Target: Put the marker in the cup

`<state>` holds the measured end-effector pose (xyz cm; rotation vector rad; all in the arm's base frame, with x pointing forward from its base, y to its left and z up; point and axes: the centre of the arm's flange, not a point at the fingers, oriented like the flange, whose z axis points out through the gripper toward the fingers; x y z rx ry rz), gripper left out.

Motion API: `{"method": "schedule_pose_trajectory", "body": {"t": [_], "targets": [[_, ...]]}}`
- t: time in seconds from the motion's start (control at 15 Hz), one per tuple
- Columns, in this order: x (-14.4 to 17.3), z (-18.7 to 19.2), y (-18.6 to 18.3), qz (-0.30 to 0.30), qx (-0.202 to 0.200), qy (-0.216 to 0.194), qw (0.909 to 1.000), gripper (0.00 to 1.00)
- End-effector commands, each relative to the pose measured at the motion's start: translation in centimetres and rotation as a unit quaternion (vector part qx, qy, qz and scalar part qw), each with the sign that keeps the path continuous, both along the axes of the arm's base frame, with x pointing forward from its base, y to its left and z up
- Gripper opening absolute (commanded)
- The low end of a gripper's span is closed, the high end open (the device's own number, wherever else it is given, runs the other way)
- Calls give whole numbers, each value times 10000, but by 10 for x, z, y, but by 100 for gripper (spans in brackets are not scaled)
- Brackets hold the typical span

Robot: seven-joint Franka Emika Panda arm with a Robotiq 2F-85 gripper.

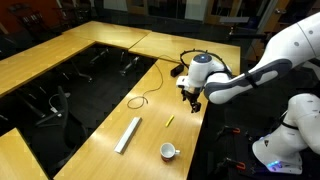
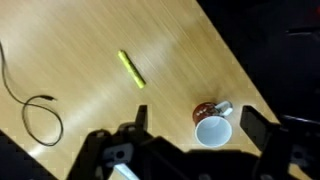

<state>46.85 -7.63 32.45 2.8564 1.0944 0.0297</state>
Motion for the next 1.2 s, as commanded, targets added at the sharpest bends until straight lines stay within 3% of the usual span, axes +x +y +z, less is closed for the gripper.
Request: {"method": "schedule_pose_trajectory", "body": {"t": [0.0, 0.27, 0.73, 1.13], "targets": [[25, -31, -12, 244, 178, 305, 9991, 100], [55, -92, -39, 959, 130, 432, 9944, 100], [122, -189, -60, 1538, 132, 509, 9867, 100], [140, -252, -64, 2026, 49, 872, 9754, 100]]}}
